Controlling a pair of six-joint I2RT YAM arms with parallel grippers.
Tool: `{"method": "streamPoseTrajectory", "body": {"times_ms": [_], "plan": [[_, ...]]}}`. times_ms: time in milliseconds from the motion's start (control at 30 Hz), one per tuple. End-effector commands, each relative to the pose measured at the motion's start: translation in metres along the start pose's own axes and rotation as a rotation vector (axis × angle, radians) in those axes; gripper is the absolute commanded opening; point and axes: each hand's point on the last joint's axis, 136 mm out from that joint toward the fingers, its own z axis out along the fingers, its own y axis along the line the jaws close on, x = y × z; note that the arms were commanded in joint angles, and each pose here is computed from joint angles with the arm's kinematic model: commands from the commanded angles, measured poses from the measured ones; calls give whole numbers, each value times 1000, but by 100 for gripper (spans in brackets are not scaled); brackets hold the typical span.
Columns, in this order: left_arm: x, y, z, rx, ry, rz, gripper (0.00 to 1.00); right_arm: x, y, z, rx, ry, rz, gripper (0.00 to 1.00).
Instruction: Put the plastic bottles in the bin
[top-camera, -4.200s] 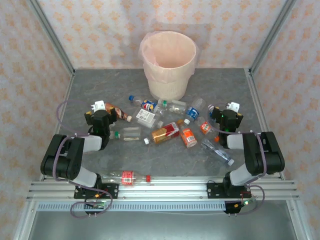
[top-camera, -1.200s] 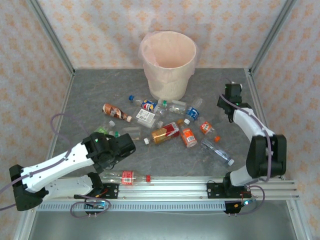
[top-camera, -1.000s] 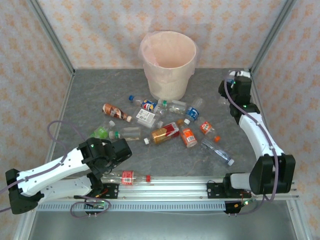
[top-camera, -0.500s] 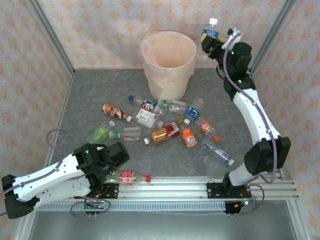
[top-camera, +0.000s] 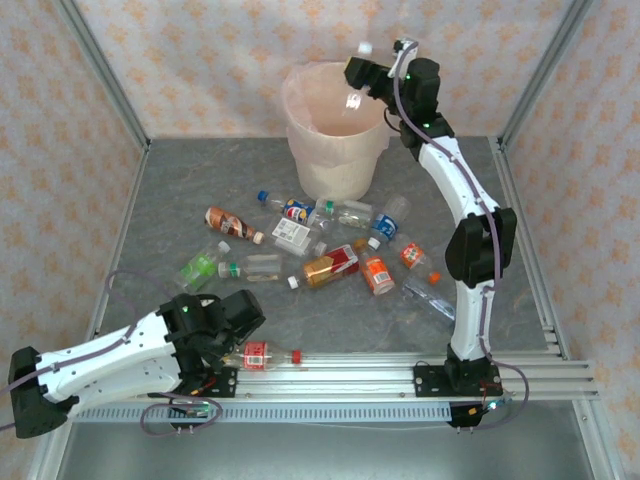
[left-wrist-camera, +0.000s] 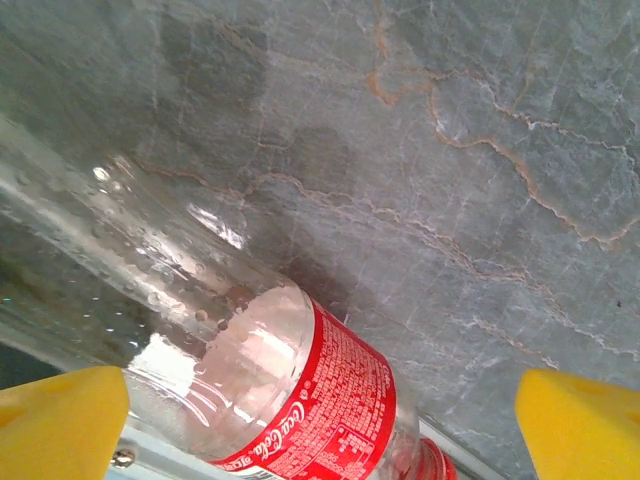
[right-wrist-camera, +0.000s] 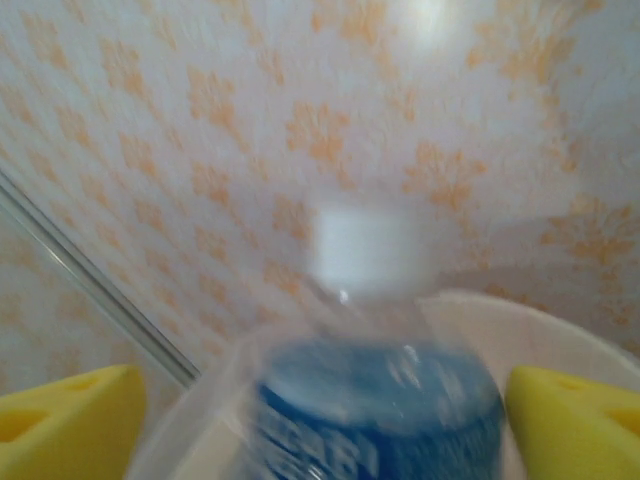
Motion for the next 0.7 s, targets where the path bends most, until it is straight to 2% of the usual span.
{"method": "streamPoseTrajectory", "body": {"times_ms": [0,233,400,533,667], "plan": [[-2,44,4,-124,21,-112,100,-31,25,-17,-43,-44,-88,99],[-5,60,-13,-105,50,-229,100,-22,32,-49,-24,-16,-173,99],[3,59,-26,-192,57,-216,100,-12,34,-75,-7,-8,-204,99],[25,47,-19,-263,131,-190,100,-7,34,-95,18,-5,-245,99],[39,52,-24,-354,190,-197,100,-3,32,-110,52,2,-293,99]]}}
